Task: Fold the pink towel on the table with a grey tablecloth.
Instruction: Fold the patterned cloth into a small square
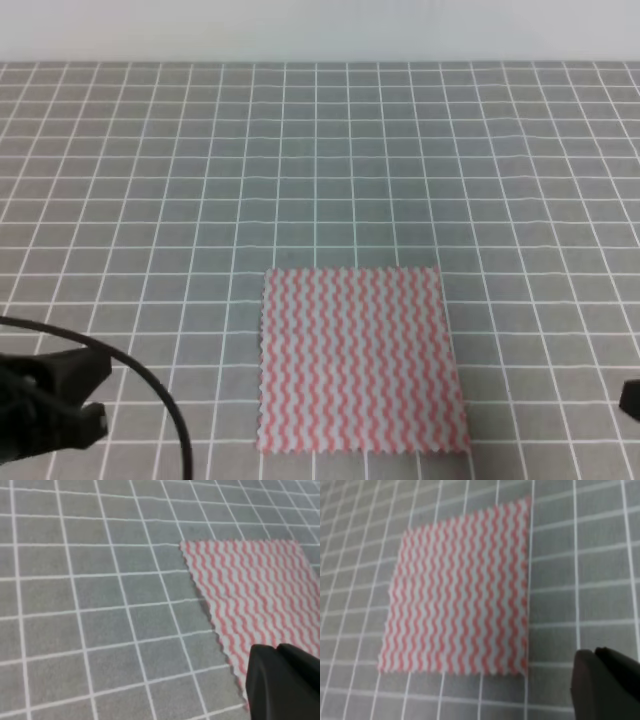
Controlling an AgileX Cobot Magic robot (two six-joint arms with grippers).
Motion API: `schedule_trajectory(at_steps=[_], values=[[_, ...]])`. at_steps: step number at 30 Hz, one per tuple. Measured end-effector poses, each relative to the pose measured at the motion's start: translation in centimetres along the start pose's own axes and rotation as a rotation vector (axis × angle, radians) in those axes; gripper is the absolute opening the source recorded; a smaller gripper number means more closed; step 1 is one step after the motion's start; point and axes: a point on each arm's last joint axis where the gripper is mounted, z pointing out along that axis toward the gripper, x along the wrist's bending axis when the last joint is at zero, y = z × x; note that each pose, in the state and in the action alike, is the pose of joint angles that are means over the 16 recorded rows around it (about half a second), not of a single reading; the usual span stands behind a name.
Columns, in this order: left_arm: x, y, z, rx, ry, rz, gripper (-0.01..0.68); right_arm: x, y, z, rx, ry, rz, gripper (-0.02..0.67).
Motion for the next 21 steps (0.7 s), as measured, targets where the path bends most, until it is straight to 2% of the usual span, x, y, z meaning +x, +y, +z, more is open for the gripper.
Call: schedule_trajectory(at_steps=[6,14,21], values=[[0.0,0.3,1.5,0.011,-0.045,0.008,-0.003,0.8,0.8,1.8,0.113,0.038,-0.004,-0.015],[-0.2,0.5,3.4,0.032,-0.124,-0.023,-0.003,3.2,1.3,5.3,0.22,0.079,-0.065,-0.015],[-0.9,0.7,4.8,0.067,-0.201,-0.025,-0.003,4.7,0.3,8.3,0.314,0.06,-0.116,0.001]])
